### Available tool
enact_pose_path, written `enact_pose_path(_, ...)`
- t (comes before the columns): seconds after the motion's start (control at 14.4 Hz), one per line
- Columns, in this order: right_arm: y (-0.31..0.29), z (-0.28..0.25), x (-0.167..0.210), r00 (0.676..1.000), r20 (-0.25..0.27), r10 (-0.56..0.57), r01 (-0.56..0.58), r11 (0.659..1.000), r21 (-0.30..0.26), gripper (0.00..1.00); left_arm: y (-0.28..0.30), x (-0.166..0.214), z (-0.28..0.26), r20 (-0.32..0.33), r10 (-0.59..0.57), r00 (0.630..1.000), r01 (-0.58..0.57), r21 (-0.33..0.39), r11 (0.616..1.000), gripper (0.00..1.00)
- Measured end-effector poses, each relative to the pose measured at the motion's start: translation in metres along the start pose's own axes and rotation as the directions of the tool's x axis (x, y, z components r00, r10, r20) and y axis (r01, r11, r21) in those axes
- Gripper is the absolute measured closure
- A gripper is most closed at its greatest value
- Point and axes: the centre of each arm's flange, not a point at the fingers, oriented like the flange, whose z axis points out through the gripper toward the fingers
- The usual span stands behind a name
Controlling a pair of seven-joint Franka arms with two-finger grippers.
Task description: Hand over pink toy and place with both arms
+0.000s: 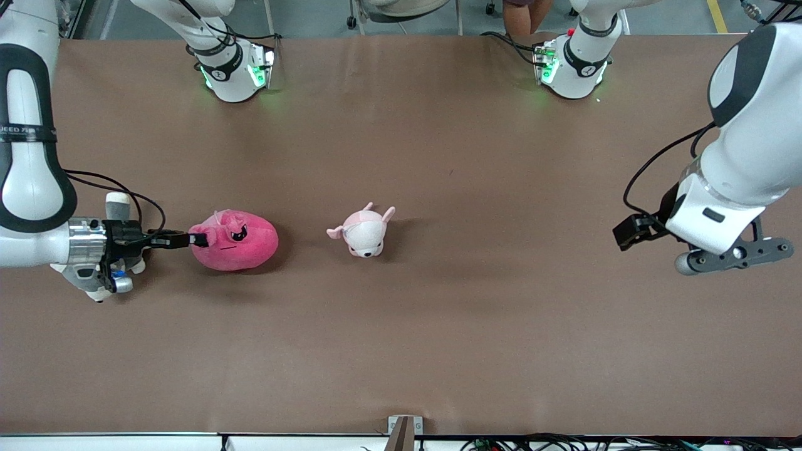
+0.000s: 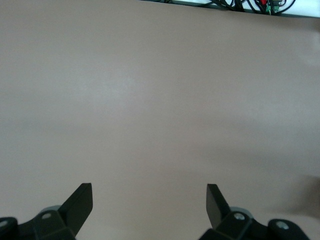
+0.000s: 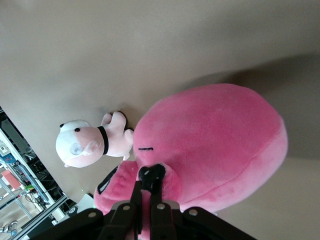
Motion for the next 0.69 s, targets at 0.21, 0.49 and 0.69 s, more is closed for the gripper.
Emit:
enact_pose_path(0.21,0.004,0.001,0.002,1.0,0.002,0.006,-0.006,1.0,0.002,0.91,-0.004,-0.02,-0.036,-0.018,0.018,1.0,-0.017,0.028,0.999,0.0)
enact_pose_path(0.49,0.005,-0.002,0.004,1.0,-0.008,0.01,-0.01,1.0,0.02,0.91,-0.049,-0.037,-0.066,0.016,0.075,0.997,-0.076,0.029,0.997,0.0)
enact_pose_path(0.69,0.01,0.0,0.008,1.0,-0.007,0.026,-0.026,0.998,0.052,0.91,-0.084,-0.055,-0.067,0.064,0.046,0.997,-0.045,-0.025,0.999,0.0)
